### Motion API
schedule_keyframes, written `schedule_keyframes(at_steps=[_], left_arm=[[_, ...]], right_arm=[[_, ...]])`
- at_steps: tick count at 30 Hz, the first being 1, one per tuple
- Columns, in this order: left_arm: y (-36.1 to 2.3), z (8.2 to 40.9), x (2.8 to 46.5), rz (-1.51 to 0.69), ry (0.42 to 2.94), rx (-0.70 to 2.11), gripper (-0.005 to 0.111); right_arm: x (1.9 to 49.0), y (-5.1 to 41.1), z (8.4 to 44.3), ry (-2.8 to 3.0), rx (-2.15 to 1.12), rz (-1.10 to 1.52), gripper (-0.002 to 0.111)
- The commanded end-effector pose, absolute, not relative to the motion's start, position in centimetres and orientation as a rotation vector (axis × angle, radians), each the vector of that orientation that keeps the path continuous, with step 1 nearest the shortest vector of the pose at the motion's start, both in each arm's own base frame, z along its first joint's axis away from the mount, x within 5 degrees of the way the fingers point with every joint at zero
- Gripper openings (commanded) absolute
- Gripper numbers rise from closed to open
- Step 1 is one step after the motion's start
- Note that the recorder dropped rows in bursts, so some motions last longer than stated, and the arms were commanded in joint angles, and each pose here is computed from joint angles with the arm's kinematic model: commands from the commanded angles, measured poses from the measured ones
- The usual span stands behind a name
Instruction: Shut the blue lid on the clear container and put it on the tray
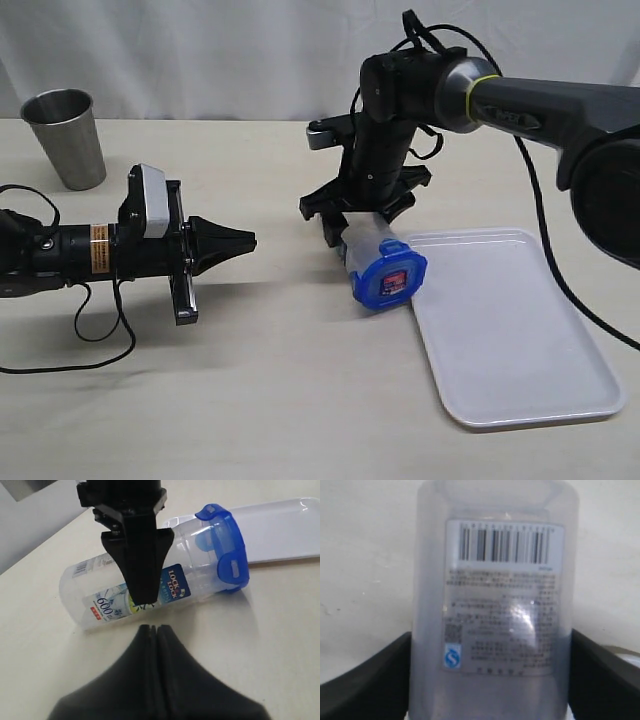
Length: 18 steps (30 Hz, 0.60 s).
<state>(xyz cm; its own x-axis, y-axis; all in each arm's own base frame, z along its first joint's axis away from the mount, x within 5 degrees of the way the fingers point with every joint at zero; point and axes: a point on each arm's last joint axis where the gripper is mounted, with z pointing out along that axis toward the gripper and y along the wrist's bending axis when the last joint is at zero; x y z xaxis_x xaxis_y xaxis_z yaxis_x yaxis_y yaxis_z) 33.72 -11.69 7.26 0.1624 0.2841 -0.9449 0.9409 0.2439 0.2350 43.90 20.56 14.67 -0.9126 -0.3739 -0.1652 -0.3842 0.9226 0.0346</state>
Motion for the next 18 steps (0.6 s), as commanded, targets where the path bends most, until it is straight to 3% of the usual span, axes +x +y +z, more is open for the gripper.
schedule_keyframes(at_steps=[1, 10, 13, 18], left_arm=[[-11.7, 7.3, 33.8, -0.724, 1.363, 1.251, 0.0], [-11.7, 7.9, 33.8, -0.719, 1.344, 1.268, 0.0], [-11.8, 8.5, 33.7, -0.746, 1.35, 1.269, 0.0], [-11.7, 9.8, 33.7, -0.804, 1.395, 1.22, 0.0]], right_arm=[[43.5, 21.4, 17.3, 2.854, -0.647, 0.261, 0.004], [42.7, 21.3, 24.2, 2.672, -0.631, 0.41, 0.004], [42.2, 21.1, 26.4, 2.634, -0.59, 0.596, 0.004], [41.1, 20.3, 27.0, 2.687, -0.659, 0.948, 0.004]])
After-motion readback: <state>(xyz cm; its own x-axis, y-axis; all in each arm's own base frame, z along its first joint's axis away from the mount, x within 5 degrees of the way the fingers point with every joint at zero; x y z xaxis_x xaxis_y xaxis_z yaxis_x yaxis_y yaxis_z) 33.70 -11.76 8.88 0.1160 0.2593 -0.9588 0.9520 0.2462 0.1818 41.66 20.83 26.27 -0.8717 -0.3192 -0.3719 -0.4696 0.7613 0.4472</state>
